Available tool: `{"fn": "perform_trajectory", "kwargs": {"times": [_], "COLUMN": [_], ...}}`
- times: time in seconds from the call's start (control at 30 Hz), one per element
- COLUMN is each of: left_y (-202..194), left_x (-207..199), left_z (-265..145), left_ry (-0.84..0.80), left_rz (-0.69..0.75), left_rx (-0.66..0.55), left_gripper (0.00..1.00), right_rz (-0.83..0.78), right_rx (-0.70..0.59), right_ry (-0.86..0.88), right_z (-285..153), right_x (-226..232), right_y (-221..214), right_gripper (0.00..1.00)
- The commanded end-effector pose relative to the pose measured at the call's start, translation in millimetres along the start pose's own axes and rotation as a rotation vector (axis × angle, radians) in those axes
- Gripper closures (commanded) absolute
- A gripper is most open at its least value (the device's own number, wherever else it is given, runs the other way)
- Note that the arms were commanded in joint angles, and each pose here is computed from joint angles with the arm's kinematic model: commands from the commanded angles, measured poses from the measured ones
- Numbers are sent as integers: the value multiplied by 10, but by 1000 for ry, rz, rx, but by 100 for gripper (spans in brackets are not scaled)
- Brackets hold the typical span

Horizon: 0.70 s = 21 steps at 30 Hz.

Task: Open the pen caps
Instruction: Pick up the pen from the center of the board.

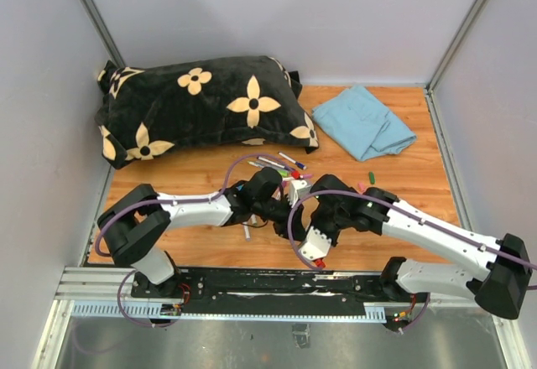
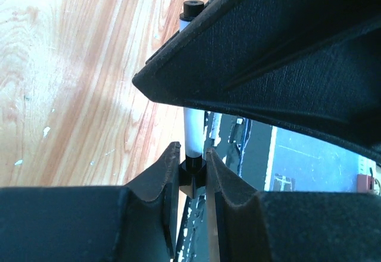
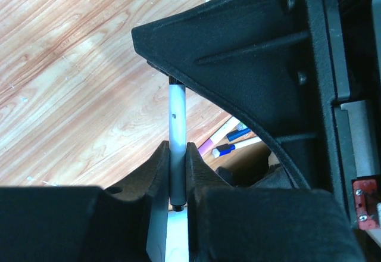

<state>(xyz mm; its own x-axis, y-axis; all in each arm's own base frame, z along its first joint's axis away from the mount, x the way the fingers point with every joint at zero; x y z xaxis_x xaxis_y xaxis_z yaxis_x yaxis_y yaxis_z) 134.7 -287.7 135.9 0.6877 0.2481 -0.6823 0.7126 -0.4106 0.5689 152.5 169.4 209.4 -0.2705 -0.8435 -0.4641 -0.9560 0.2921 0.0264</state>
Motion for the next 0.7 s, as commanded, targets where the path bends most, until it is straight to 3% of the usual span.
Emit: {"fn": "perform_trajectory", "kwargs": {"times": [0.0, 0.13, 0.23, 0.67], "left_y": [44, 16, -1, -201], "left_x": [-49, -152, -259, -543], "left_z": [-112, -247, -393, -1030], "left_ry": [-5, -17, -29, -136], "left_rz": [10, 17, 35, 8], "left_rx": [-76, -174, -291, -918], "left_gripper": [81, 46, 27, 1], "right_rz": [28, 120, 201, 692], "right_rx": [-7, -55, -115, -295], "right_ry": [-21, -112, -179, -393], "right_z": [-33, -113, -156, -381], "right_x": [92, 177, 296, 587], "right_y": [82, 73, 68, 106], "right_gripper": [99, 99, 99, 99]}}
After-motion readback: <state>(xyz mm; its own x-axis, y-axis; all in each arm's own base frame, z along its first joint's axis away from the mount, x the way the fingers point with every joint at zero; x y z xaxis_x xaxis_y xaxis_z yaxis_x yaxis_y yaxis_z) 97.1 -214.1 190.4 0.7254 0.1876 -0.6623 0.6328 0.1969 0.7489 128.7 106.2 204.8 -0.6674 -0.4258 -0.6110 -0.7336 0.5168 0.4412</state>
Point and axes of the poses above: each gripper's point midway between its finger pads, its own z axis out along the fingers, its own x axis along the line the jaws close on, y = z × x, the point moved 10 cm from there along -z, back along the fingers, and after that the axes turned 8 degrees about -z, right-handed, at the moved point
